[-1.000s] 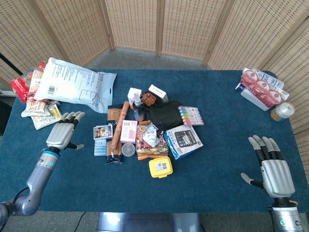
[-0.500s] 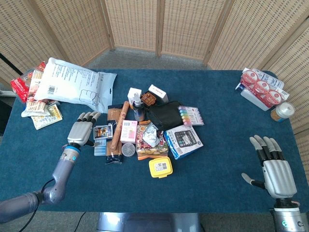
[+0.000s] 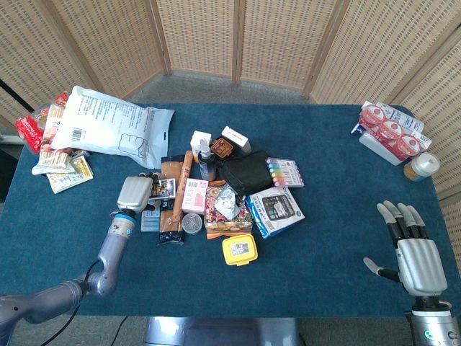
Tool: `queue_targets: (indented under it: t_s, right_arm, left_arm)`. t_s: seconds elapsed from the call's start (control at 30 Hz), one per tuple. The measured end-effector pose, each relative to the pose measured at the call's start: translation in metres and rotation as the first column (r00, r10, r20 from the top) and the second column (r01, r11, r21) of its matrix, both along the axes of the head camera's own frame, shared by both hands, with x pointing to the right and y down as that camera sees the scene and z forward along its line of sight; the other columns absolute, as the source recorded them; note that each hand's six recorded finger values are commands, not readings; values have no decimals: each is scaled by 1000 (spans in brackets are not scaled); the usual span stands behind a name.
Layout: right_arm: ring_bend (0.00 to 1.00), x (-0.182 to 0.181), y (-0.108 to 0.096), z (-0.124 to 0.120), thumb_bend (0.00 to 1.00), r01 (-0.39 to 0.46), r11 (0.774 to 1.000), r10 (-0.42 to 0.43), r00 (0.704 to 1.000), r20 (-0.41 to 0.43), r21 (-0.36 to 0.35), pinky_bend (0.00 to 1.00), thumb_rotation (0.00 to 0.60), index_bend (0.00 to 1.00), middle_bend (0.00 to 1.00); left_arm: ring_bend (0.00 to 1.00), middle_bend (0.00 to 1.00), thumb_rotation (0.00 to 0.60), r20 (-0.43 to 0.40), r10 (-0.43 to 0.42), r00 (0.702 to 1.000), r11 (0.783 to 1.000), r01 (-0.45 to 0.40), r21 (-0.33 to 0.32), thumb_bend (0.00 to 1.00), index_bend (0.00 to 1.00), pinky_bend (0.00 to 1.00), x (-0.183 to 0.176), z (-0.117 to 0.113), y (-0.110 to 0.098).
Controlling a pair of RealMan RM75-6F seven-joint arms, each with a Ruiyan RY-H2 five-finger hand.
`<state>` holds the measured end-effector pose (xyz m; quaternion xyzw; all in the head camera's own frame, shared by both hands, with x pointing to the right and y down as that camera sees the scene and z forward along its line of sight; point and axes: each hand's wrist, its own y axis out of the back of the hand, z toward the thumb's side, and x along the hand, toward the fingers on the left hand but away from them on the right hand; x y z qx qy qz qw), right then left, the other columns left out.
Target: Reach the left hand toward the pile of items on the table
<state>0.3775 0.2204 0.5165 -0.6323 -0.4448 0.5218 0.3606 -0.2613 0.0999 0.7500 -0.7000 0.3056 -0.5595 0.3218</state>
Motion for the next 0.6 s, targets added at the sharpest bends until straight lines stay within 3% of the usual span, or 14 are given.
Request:
queue_targets:
  t_s: [0.2, 0.6]
  right_arm:
    - [0, -2, 1, 0, 0, 9, 1000, -9, 1000, 1, -1, 0, 600, 0, 0]
    - [0, -8, 3, 1, 0, 25, 1000, -26, 1000, -8, -3, 0, 600, 0, 0]
  left_arm:
    - [565, 648, 600, -57, -19, 998, 998, 23, 65, 29, 571, 784, -2, -30, -14]
    - [565, 648, 600, -152, -24, 988, 971, 60, 233, 23, 571, 784, -13, -132, -52]
